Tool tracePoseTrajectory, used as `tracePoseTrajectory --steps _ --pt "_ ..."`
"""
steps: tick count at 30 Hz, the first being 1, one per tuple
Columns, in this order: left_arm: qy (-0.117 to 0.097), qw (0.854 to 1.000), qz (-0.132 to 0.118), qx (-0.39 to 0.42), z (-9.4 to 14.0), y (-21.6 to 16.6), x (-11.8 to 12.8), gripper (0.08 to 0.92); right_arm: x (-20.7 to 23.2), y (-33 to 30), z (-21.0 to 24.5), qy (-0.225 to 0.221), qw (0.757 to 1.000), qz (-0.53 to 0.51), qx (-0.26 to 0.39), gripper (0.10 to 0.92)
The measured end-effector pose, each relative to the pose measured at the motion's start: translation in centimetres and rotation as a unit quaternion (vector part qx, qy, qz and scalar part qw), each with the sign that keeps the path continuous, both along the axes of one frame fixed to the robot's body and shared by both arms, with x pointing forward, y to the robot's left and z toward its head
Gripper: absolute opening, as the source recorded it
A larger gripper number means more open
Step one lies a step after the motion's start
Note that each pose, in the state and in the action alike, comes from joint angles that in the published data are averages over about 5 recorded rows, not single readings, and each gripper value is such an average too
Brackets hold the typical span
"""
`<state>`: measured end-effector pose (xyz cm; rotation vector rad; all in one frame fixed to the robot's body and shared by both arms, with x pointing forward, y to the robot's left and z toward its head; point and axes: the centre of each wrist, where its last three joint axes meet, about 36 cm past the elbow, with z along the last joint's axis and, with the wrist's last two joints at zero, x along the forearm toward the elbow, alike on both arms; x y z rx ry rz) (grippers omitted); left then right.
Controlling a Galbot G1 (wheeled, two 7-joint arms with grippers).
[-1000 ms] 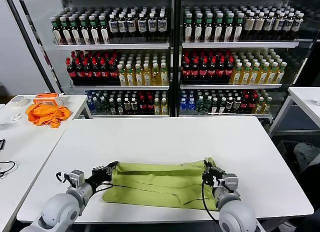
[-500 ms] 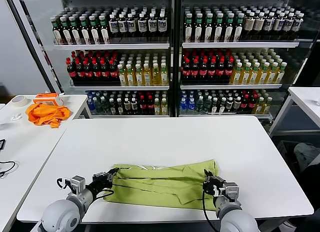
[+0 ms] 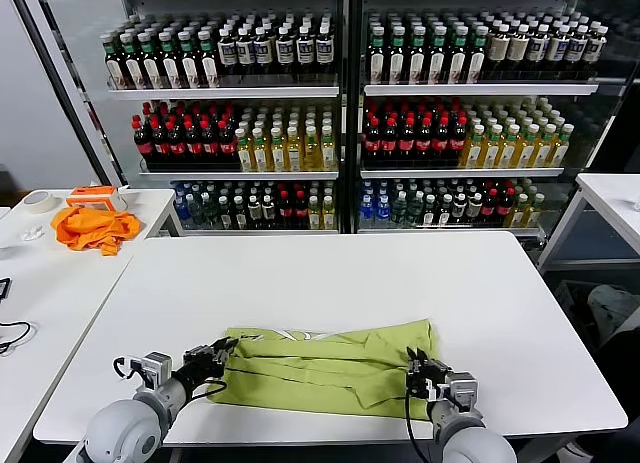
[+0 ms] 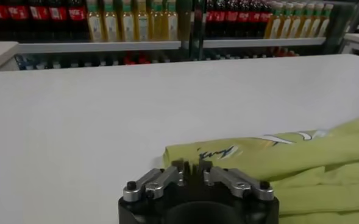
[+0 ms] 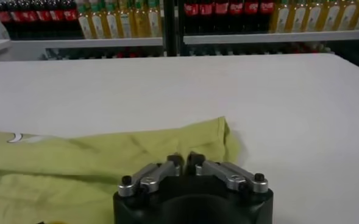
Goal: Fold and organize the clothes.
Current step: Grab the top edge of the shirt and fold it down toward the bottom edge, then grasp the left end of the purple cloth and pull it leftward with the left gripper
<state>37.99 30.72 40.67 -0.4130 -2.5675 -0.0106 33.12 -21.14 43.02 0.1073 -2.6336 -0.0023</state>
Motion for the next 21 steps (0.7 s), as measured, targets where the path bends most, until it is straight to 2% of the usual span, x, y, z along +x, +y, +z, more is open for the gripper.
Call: tracePoseTrajectory --steps 8,14,18,21 --pt "-0.014 1.0 0.025 -0.013 0.6 -1.3 -0.6 0.546 -1.4 -0.7 1.6 -0.012 1.0 -0.008 0.006 0.596" --pt "-0.007 0.998 0.058 -0.009 0.0 -2.7 -1.2 0.719 -2.2 -1.2 1.9 -0.012 1.0 -0.019 0.006 0.764" --pt "0.004 0.997 0.08 0.001 -0.7 -3.5 -1.8 0.806 -2.4 -1.2 1.9 -0.013 1.0 -0.022 0.006 0.817" --pt "0.011 0.996 0.091 0.008 -1.1 -3.9 -2.1 0.819 -2.5 -1.2 1.9 -0.013 1.0 -0.024 0.006 0.822"
